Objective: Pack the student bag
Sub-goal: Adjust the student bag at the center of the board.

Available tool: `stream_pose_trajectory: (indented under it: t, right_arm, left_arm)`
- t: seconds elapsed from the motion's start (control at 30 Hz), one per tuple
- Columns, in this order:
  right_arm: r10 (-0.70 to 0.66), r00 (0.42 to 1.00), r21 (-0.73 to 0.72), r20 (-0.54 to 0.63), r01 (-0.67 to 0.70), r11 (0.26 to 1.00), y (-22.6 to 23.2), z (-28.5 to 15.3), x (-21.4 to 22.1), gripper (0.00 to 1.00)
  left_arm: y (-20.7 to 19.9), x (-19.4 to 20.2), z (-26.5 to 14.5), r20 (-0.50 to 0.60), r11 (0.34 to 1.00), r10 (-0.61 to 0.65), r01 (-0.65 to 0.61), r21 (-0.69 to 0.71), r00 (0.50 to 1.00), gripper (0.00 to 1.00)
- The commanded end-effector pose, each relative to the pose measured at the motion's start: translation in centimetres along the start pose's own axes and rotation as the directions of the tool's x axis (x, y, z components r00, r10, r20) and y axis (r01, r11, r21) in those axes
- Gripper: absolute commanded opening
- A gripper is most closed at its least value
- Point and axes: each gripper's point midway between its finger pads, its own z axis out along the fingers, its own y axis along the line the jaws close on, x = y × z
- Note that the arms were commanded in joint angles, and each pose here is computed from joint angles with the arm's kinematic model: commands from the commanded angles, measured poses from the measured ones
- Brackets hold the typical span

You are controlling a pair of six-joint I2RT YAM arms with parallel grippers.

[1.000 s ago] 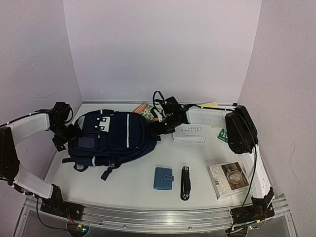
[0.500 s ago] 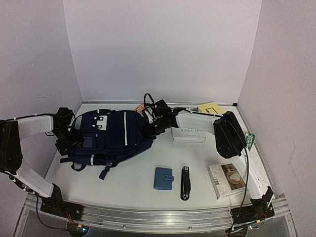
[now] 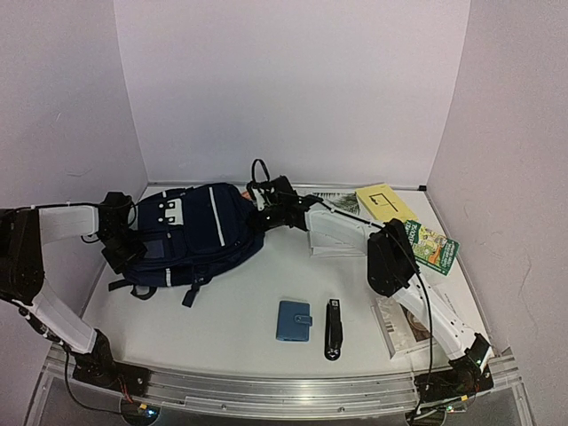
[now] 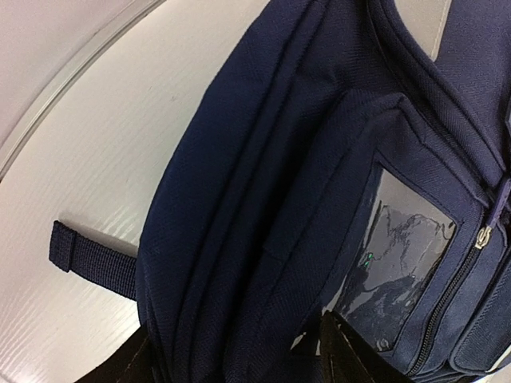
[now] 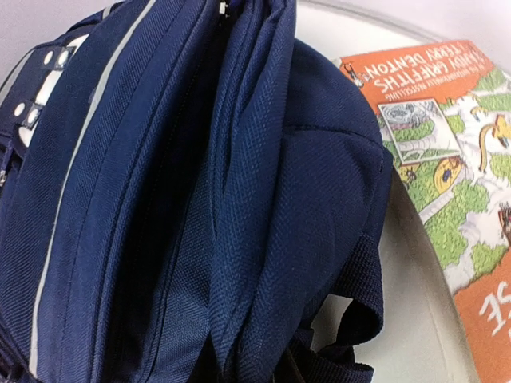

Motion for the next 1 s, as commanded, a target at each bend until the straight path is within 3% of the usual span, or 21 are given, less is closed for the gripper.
stream_pose_trajectory:
  t: [0.0, 0.3, 0.63, 0.8, 0.97]
  right_arm:
    - [-0.062, 0.979, 0.057, 0.197, 0.052, 0.997, 0.8, 1.1, -3.4, 0.00]
    - [0.097, 0.989, 0.134, 0.110, -0.112, 0.985, -6.3, 0.3, -0.7, 0.00]
    - [0.099, 0.994, 0.112, 0.037, -0.103, 0.988, -7.1, -4.1, -0.4, 0.00]
    - [0.081, 0.996, 0.051, 0.031, -0.082, 0.995, -6.0, -6.4, -1.8, 0.00]
    - [0.084, 0.996, -0.032, -0.033, -0.085, 0.996, -3.2, -7.7, -1.0, 0.00]
  left_arm:
    - [-5.3, -2.5, 0.1, 0.036, 0.989, 0.034, -0.039, 0.143, 0.999, 0.62]
    - [-11.9, -5.4, 4.0, 0.020, 0.959, 0.163, -0.163, 0.230, 0.986, 0.54]
    - [-18.6, -4.1, 5.2, 0.025, 0.905, 0.321, -0.315, 0.286, 0.947, 0.36]
    - [-17.4, -2.8, 2.2, 0.042, 0.913, 0.271, -0.270, 0.307, 0.962, 0.12]
    - [-13.6, 0.7, -2.4, 0.029, 0.915, 0.227, -0.224, 0.337, 0.973, 0.00]
